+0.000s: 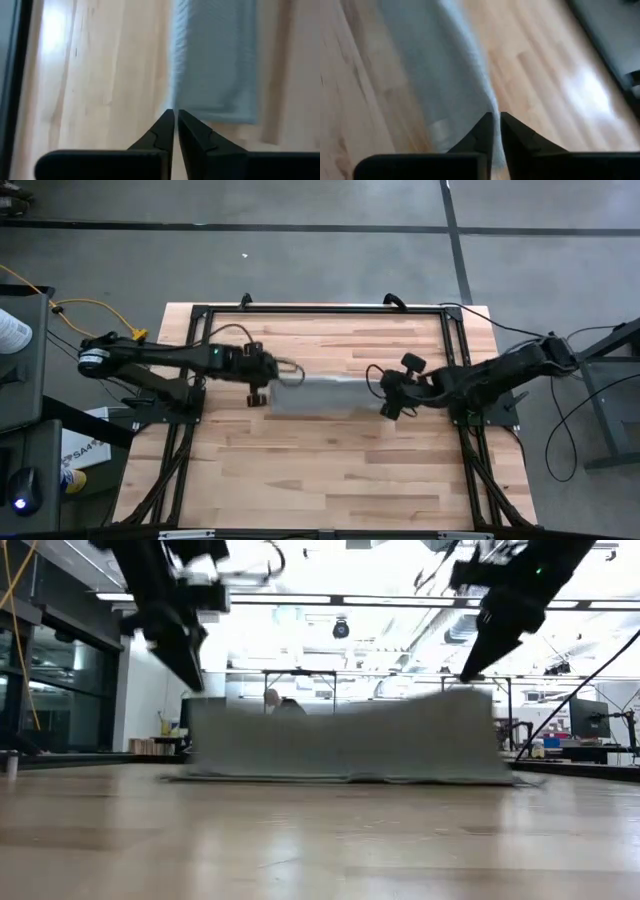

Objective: Fold microfiber towels
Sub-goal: Fold the gray microfiber towel

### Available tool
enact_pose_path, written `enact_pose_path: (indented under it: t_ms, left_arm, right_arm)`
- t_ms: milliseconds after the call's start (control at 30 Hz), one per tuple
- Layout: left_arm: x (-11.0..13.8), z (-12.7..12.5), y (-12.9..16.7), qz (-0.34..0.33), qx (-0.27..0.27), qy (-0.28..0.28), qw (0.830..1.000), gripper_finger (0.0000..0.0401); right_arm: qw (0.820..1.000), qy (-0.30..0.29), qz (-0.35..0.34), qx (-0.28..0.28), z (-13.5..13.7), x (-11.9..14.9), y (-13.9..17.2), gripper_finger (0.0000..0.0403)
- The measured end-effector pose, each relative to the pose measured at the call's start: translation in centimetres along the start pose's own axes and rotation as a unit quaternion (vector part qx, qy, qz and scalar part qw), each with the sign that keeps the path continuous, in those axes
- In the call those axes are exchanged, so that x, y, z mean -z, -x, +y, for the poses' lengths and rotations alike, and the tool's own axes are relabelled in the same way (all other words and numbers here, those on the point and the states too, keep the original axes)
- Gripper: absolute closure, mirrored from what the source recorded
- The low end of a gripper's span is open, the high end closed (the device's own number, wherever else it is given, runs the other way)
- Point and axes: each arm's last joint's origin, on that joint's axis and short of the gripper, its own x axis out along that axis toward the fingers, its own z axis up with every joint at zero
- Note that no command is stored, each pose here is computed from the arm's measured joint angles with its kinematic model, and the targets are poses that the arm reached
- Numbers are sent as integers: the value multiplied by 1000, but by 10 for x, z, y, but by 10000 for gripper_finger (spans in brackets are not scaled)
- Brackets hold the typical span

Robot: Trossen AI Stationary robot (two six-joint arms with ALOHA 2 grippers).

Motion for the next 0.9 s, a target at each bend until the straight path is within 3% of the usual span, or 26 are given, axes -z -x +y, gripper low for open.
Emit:
enact_pose_path:
  t_ms: [100, 267, 467, 700, 900]
  left_arm:
    - [10, 15, -17, -1, -10, 15, 1000, 362]
    - [12, 30, -25, -19, -34, 32, 999, 349]
    - [9, 27, -25, -41, 12, 31, 999, 347]
    - [5, 26, -27, -63, 46, 20, 997, 347]
    - [0, 24, -43, -65, 54, 5, 996, 347]
  right_arm:
    - [999, -7, 38, -26, -5, -4, -17, 343]
    - [998, 5, 55, -3, -11, -8, -37, 280]
    - [999, -6, 47, -2, -14, -13, -45, 224]
    - [996, -23, 32, -84, -8, -20, -45, 219]
    - [995, -52, 38, -82, -14, -21, -48, 239]
